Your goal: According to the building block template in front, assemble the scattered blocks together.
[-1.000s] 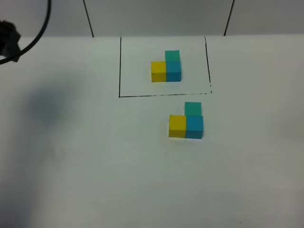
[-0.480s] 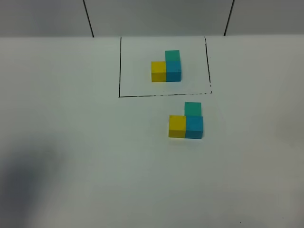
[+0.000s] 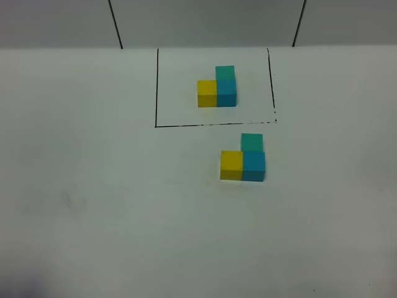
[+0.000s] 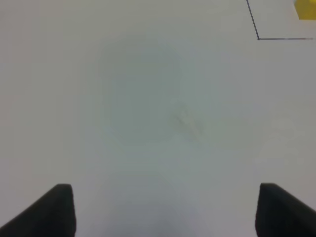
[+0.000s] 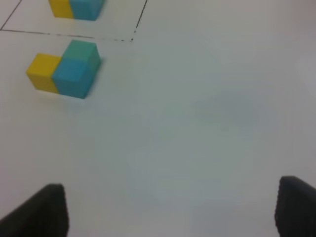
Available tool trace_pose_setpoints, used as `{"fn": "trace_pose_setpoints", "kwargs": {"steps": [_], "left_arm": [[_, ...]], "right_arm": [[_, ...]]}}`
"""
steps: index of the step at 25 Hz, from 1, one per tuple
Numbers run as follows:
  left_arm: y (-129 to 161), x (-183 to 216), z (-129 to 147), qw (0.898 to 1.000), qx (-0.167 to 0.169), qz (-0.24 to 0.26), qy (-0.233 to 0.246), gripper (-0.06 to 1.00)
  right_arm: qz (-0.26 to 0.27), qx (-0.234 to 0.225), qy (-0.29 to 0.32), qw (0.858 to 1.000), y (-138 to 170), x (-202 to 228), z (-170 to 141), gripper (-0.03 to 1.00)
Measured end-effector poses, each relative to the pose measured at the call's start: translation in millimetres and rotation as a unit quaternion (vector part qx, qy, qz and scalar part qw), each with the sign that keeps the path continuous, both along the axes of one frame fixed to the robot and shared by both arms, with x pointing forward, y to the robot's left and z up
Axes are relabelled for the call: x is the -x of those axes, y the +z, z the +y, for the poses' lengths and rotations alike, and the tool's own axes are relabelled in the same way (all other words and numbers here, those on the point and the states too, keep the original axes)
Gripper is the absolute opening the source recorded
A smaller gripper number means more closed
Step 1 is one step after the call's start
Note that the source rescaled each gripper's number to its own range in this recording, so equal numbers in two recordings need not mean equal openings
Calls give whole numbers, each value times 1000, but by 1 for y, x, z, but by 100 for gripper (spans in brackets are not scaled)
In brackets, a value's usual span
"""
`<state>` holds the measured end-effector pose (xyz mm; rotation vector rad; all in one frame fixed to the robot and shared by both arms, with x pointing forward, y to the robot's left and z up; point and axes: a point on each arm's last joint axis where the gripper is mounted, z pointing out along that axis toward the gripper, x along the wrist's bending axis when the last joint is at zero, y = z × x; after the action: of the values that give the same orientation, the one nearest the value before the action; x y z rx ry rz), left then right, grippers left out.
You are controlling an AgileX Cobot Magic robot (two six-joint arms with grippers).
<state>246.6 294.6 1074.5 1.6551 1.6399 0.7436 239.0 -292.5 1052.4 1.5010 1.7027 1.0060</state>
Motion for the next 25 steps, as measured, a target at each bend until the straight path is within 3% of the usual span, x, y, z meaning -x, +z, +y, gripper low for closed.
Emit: {"fn": "trace_pose_setpoints", "kwargs": {"steps": [6, 11, 25], "left_arm": [[-14, 15, 0, 999, -6, -35, -11, 66], [-30, 18, 0, 999, -7, -30, -12, 66], [-30, 20, 1, 999, -1, -37, -33, 66]], "right_arm": [[0, 0, 0, 1000, 0, 0, 0, 70], [0, 0, 0, 1000, 0, 0, 0, 70], [0, 0, 0, 1000, 0, 0, 0, 70]]}}
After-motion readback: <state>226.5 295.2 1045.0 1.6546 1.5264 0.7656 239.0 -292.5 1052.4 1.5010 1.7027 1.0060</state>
